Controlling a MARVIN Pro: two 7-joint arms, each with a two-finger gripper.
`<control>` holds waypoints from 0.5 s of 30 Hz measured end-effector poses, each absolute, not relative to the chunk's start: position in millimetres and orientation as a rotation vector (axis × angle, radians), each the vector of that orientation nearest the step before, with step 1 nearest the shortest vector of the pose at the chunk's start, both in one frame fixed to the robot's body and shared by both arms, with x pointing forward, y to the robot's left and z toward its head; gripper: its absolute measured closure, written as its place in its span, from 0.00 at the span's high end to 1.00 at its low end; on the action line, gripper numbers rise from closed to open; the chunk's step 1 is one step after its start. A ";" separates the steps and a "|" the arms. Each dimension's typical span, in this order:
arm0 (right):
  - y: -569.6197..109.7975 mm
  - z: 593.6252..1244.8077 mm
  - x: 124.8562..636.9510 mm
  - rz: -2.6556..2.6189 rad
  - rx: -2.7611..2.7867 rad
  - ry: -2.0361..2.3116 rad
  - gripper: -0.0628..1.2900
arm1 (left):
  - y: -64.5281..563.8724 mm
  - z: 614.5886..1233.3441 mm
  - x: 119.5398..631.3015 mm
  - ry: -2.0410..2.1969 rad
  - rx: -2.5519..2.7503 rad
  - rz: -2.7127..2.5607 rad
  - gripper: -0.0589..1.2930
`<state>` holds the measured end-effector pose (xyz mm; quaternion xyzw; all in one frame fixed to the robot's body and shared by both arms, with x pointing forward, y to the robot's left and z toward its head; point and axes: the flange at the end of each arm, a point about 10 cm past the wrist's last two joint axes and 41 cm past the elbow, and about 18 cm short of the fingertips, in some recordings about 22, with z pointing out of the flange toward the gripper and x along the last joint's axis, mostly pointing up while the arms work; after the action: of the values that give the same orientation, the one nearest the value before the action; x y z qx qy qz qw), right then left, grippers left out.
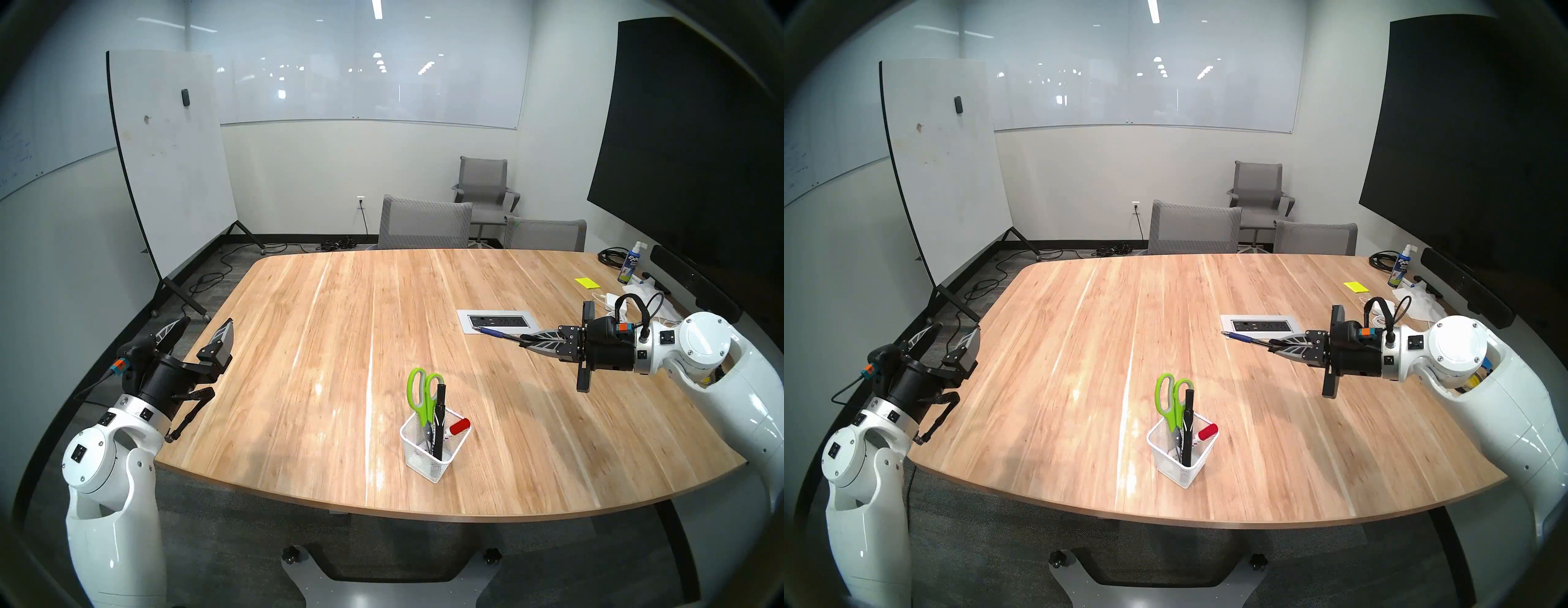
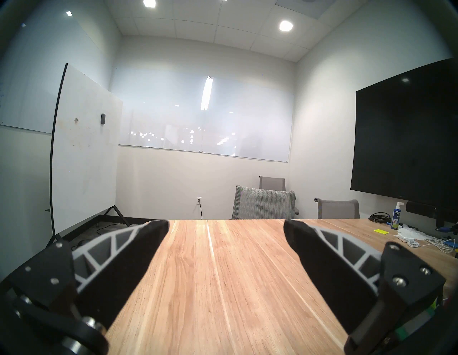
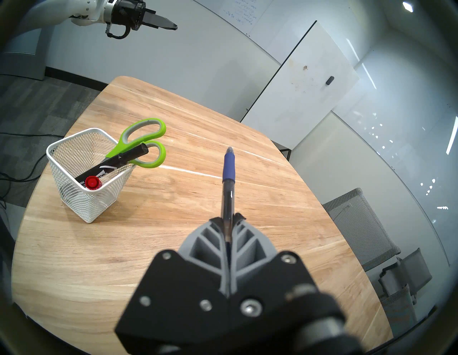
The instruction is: Place the pen, the marker, and the scissors into the pen holder
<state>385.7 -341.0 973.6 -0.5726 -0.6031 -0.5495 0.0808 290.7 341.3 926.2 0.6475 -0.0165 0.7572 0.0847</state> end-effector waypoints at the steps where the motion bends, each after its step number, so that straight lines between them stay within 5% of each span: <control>1: -341.0 973.6 385.7 -1.643 -1.712 -1.803 0.03 | 341.3 926.2 290.7 -0.049 1.931 2.258 0.98; 15: -341.0 973.6 385.7 -1.643 -1.712 -1.803 0.03 | 341.4 926.2 290.6 -0.049 1.931 2.258 0.98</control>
<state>385.7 -341.0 973.6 -0.5726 -0.6031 -0.5495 0.0808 290.6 341.4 926.2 0.6475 -0.0164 0.7572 0.0847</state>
